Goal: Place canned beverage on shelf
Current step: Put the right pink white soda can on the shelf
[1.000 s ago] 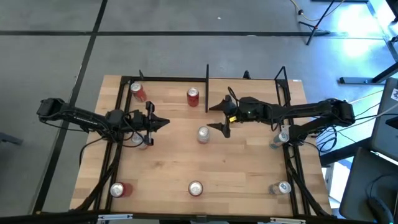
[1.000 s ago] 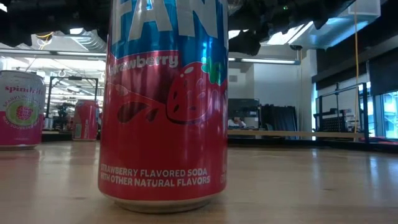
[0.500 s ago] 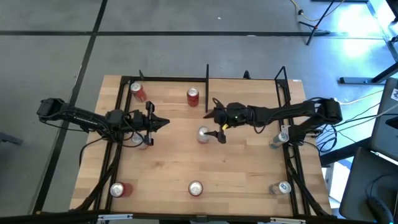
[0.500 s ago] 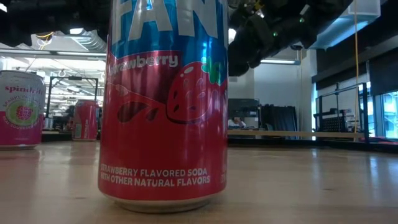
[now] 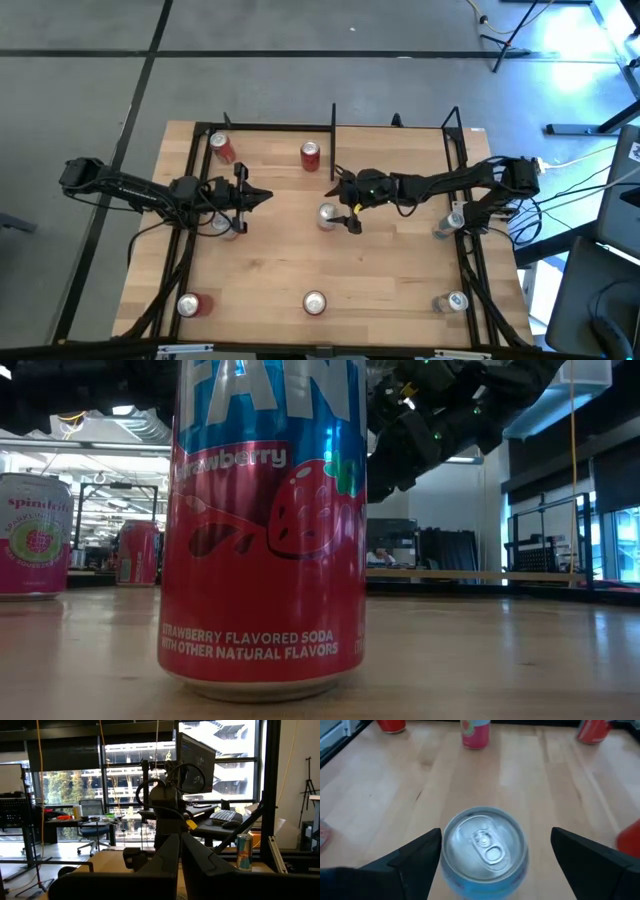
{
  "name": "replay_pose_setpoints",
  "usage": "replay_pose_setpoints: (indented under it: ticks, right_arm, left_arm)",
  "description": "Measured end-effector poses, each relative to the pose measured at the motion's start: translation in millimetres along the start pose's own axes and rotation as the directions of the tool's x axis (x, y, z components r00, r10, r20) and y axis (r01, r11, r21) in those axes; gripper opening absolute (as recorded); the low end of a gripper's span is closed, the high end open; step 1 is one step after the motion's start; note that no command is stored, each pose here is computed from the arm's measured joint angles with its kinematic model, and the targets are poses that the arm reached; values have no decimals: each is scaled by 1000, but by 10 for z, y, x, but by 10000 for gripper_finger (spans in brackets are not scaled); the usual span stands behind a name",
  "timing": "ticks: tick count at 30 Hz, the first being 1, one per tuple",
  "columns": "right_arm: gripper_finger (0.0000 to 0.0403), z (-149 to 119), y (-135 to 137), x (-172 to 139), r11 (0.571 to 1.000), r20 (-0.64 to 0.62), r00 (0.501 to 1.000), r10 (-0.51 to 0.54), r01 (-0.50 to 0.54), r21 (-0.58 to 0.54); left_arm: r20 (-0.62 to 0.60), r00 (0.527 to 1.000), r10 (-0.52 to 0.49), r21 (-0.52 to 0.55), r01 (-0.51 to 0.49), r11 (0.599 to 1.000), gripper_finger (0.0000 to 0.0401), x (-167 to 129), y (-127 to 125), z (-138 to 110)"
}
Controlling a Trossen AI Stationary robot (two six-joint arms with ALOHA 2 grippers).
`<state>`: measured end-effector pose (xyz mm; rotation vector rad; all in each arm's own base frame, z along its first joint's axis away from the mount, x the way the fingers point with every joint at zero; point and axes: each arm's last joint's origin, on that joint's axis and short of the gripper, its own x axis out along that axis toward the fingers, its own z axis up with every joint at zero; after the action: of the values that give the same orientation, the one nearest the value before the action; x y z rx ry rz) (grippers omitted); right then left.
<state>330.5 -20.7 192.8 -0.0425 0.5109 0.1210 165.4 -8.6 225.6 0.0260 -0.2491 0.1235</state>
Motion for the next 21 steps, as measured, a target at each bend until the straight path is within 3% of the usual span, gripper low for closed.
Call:
replay_pose_setpoints:
  ticks: [14,17,21]
  right_arm:
    - [355,-191,-10,244,999,-28,999,42,-42,7]
    - [325,-193,-12,253,999,-22,999,41,-41,6]
    - [255,-177,-12,234,999,-18,999,38,-38,5]
  left_arm:
    - [0,1000,2,1,-2,1000,1,0,1,1]
    - [0,1000,5,1,-5,1000,1,0,1,0]
    - [0,1000,6,1,-6,1000,1,0,2,0]
